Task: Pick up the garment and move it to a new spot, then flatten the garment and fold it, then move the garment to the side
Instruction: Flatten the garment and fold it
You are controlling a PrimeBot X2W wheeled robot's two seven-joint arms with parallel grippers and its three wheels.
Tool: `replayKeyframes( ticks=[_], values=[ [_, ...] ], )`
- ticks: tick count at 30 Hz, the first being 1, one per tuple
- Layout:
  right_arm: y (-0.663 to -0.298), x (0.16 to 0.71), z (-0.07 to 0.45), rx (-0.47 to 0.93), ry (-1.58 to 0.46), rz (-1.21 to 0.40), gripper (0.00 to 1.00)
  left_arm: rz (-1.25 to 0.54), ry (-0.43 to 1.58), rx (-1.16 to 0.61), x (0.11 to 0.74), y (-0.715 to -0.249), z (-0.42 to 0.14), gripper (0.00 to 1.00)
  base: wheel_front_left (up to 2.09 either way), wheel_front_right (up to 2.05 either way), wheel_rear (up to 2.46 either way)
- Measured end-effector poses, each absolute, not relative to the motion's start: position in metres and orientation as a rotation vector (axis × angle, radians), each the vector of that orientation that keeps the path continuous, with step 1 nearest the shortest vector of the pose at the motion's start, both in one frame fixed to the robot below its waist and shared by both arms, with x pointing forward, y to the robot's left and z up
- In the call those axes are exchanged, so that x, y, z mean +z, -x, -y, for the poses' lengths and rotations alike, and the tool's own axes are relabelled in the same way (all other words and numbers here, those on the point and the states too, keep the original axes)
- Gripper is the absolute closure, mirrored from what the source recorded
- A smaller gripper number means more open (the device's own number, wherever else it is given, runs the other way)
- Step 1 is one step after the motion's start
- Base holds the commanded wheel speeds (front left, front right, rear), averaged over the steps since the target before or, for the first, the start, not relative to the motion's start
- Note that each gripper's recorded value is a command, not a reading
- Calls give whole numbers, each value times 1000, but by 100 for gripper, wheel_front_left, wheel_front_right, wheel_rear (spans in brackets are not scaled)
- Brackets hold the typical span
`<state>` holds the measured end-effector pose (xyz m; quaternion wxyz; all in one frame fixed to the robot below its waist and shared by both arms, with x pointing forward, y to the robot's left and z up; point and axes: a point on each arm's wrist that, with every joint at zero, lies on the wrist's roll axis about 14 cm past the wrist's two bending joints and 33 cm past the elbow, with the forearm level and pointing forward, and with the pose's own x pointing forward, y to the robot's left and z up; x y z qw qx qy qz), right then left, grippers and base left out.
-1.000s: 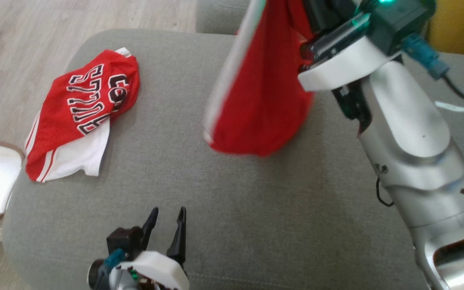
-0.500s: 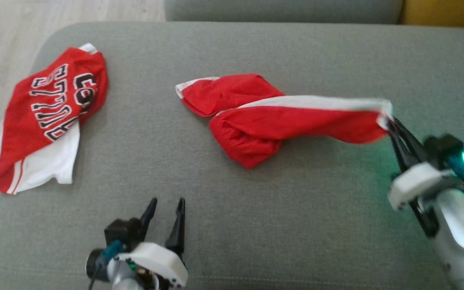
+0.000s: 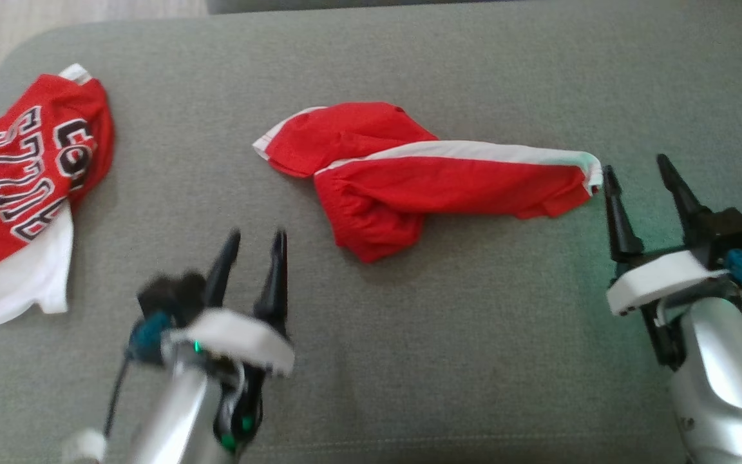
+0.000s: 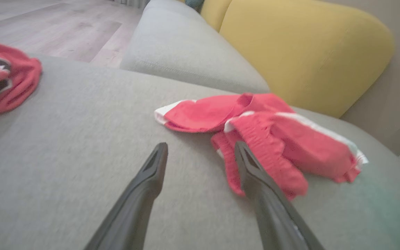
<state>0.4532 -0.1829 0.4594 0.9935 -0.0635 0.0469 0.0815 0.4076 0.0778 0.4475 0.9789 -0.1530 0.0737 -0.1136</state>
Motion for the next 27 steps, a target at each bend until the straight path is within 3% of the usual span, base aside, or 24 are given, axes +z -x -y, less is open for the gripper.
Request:
replayKeyframes(
  ticks=[8, 14, 23, 24, 25, 26, 27],
  values=[
    [-449, 461, 173, 178, 109, -79, 0, -134, 497, -297, 469, -458, -47, 0, 0, 0, 0],
    [-446, 458, 175, 170, 106, -86, 0, -276, 485, -332, 432, -460, -23, 0, 0, 0, 0],
    [-444, 455, 179, 159, 106, -94, 0, -339, 529, -426, 423, -448, 6, 0, 0, 0, 0],
    [-444, 456, 179, 160, 106, -93, 0, -340, 519, -436, 423, -446, 8, 11, 0, 0, 0],
    [-444, 457, 178, 160, 106, -90, 0, -339, 503, -446, 423, -445, 9, 54, 0, 0, 0],
    [-445, 458, 178, 161, 105, -87, 0, -332, 482, -451, 424, -444, 10, 91, 0, 0, 0],
    [-445, 460, 178, 161, 105, -83, 0, -319, 454, -453, 427, -444, 9, 100, 0, 0, 0]
  ],
)
